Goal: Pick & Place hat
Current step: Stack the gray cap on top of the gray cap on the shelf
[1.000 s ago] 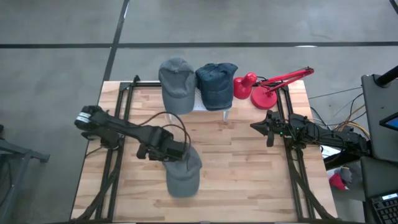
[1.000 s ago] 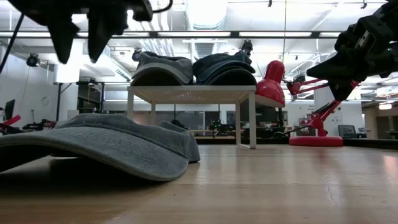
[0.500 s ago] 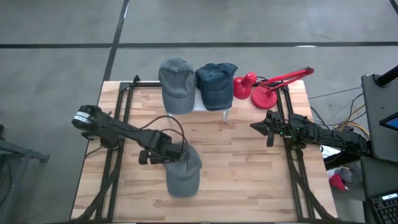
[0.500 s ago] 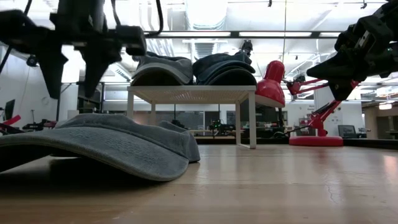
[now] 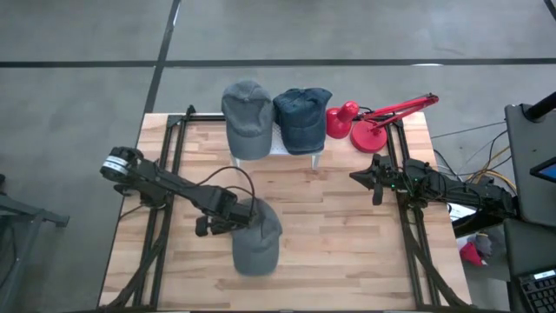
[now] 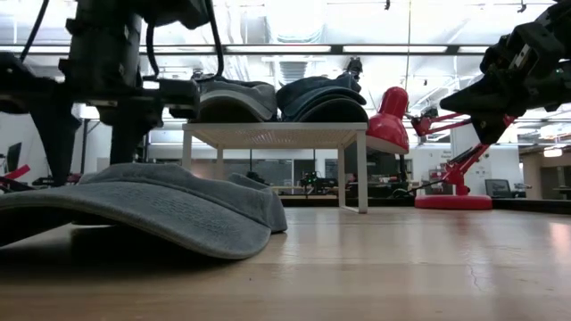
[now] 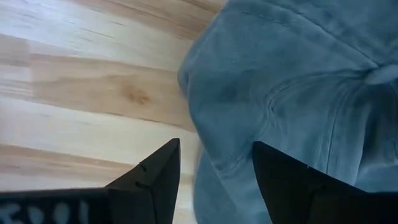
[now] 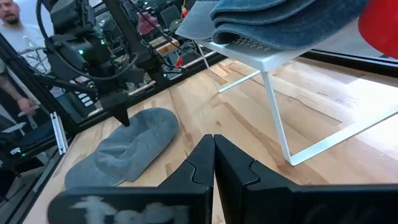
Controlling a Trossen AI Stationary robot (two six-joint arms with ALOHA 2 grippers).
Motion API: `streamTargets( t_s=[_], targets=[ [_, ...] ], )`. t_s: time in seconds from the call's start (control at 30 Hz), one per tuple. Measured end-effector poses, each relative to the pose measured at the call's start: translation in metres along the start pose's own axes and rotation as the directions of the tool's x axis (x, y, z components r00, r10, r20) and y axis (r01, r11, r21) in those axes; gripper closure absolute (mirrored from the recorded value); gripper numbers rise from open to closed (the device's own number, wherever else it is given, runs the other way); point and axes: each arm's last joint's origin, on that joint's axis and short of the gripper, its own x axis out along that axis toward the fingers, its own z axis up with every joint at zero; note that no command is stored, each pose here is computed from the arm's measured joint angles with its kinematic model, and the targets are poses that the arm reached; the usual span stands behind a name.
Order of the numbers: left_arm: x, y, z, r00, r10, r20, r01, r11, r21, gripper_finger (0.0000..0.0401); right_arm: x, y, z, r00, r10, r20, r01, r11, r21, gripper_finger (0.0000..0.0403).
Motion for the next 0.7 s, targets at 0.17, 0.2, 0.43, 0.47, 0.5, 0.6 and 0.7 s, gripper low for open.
streamTargets(
  t_s=[0.17, 0.2, 0.43, 0.47, 0.5, 0.6, 0.7],
  targets=[
    [0.014, 0.002, 0.004, 0.999, -0.038, -0.021, 0.038, 0.999, -0.024, 0.0208, 0.0, 0.0, 0.0, 1.0, 0.0, 0.0, 0.0, 1.0, -0.001, 0.0394],
    [0.017, 0.003, 0.005, 0.998, -0.05, -0.028, 0.05, 0.998, -0.026, 0.0208, 0.0, 0.0, 0.0, 1.0, 0.0, 0.0, 0.0, 1.0, -0.004, 0.0394],
    [0.034, 0.007, 0.01, 0.992, -0.108, -0.061, 0.107, 0.994, -0.025, 0.0211, 0.0, 0.0, 0.0, 1.0, 0.0, 0.0, 0.0, 1.0, -0.008, 0.0394],
    [0.036, 0.007, 0.01, 0.991, -0.118, -0.067, 0.117, 0.993, -0.024, 0.0215, 0.0, 0.0, 0.0, 1.0, 0.0, 0.0, 0.0, 1.0, -0.008, 0.0394],
    [0.037, 0.007, 0.011, 0.99, -0.126, -0.07, 0.124, 0.992, -0.023, 0.0221, 0.0, 0.0, 0.0, 1.0, 0.0, 0.0, 0.0, 1.0, -0.008, 0.0394],
    [0.039, 0.008, 0.011, 0.988, -0.14, -0.069, 0.138, 0.99, -0.023, 0.0255, 0.0, 0.0, 0.0, 1.0, 0.0, 0.0, 0.0, 1.0, -0.008, 0.0394],
    [0.039, 0.007, 0.011, 0.986, -0.155, -0.061, 0.155, 0.988, -0.007, 0.0302, 0.0, 0.0, 0.0, 1.0, 0.0, 0.0, 0.0, 1.0, -0.008, 0.0394]
  ],
)
